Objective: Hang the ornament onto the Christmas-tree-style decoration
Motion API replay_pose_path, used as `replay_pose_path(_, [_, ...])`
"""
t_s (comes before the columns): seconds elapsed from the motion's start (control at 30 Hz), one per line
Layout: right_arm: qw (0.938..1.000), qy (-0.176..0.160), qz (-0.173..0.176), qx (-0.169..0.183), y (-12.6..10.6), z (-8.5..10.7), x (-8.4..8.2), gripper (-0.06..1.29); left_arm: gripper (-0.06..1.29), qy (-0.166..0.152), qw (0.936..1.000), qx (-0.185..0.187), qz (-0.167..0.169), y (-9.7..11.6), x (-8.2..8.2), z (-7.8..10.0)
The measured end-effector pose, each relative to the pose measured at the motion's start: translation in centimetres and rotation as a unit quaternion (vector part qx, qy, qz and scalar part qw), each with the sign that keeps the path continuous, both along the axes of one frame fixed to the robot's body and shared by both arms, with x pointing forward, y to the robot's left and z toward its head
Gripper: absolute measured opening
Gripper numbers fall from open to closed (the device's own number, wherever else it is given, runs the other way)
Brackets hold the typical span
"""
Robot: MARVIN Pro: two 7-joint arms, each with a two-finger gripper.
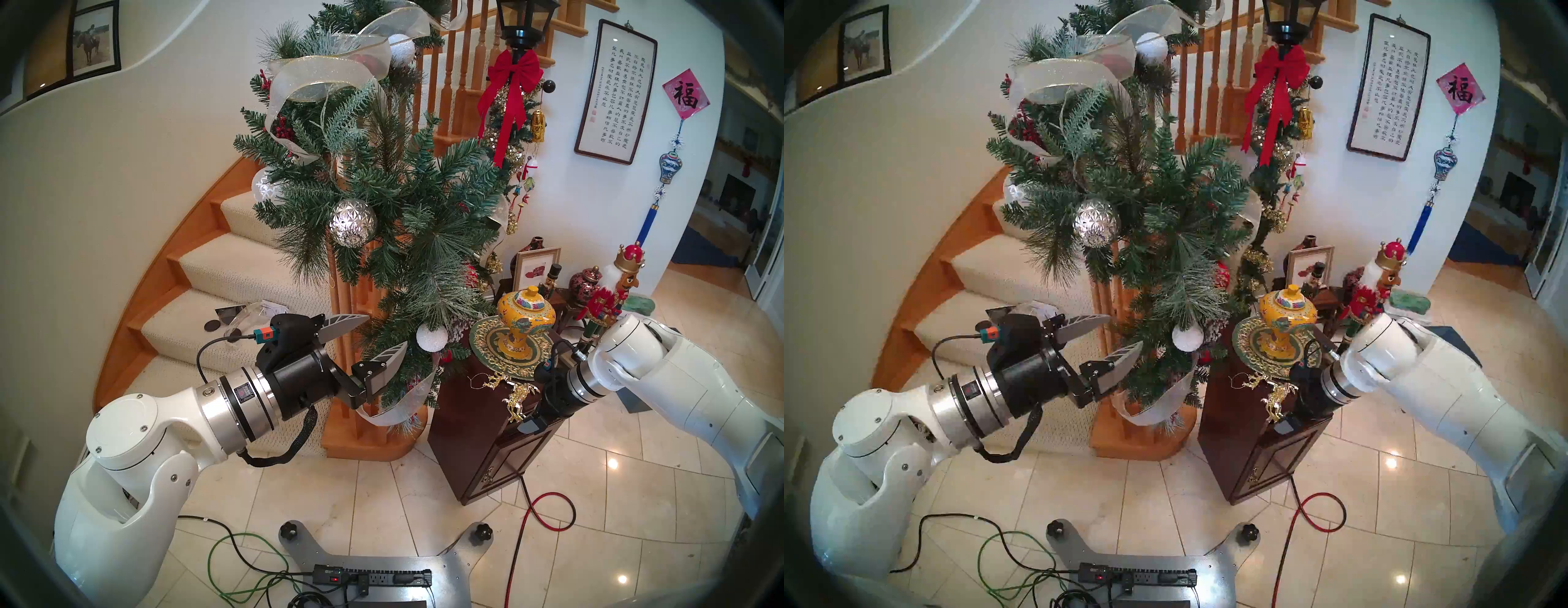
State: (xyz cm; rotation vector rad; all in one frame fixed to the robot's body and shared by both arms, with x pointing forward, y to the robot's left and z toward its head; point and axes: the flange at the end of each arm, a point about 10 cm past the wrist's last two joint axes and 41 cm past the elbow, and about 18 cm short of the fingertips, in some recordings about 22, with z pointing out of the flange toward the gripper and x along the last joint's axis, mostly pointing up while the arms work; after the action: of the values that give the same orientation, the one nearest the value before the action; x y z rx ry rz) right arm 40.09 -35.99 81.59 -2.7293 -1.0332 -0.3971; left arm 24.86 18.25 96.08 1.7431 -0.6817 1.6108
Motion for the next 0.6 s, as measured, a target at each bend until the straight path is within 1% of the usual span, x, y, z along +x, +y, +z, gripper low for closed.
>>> replay_pose_path(0.6, [1.0,0.003,0.002,-0.001,0.37,-0.46,0.33,1.24,1.24,0.0,1.0,0.0,0.0,0.0,0.0,0.0])
